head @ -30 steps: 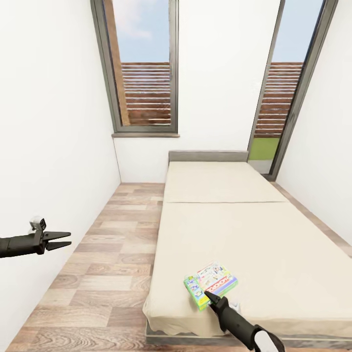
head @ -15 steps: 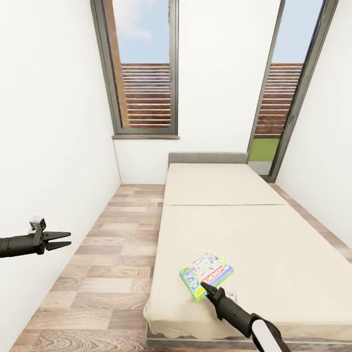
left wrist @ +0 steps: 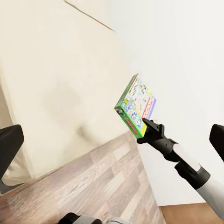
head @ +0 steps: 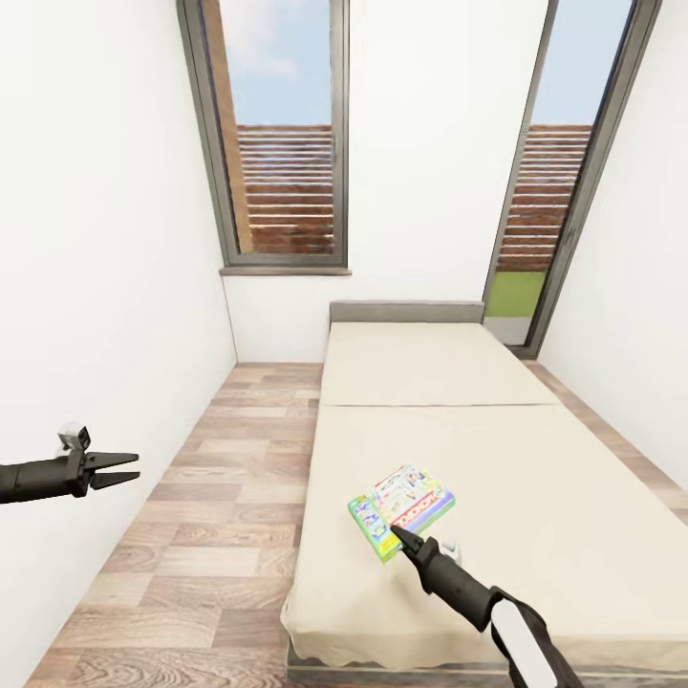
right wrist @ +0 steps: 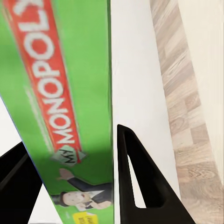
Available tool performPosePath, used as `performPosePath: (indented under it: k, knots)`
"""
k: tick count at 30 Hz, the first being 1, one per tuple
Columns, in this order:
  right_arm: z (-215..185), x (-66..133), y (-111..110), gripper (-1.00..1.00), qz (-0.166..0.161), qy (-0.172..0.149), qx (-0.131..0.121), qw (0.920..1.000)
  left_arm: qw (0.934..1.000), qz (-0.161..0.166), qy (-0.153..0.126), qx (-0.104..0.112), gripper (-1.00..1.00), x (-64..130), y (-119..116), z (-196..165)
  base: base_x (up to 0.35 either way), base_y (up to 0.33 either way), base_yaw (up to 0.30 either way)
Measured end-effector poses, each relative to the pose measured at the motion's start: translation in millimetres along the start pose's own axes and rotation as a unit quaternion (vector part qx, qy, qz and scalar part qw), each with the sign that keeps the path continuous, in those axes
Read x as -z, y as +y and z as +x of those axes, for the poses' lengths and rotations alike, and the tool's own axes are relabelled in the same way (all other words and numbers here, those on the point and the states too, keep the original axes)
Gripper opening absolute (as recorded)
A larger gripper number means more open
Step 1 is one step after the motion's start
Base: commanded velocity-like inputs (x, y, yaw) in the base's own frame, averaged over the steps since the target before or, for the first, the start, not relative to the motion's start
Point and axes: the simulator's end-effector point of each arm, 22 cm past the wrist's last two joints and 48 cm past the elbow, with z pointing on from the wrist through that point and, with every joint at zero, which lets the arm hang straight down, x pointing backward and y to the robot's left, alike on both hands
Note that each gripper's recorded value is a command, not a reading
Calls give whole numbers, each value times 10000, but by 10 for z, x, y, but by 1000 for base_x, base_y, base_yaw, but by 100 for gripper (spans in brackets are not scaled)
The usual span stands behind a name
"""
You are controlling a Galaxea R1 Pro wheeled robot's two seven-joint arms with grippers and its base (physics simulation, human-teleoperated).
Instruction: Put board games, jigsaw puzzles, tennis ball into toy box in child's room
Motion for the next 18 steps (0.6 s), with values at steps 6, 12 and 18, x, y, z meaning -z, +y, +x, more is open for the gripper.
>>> performPosePath:
  k: [6,12,18]
  knots:
    - [-17,17,147,-100,-41,9,65,10000,10000,1,1,-6,100,25,-85,-55,0,0,0]
    - [-33,43,246,-100,-43,6,70,10000,10000,2,7,-6,100,48,-167,-104,0,0,0]
    - [-36,59,349,-100,-63,12,65,10000,10000,4,8,-4,100,72,-249,-153,0,0,0]
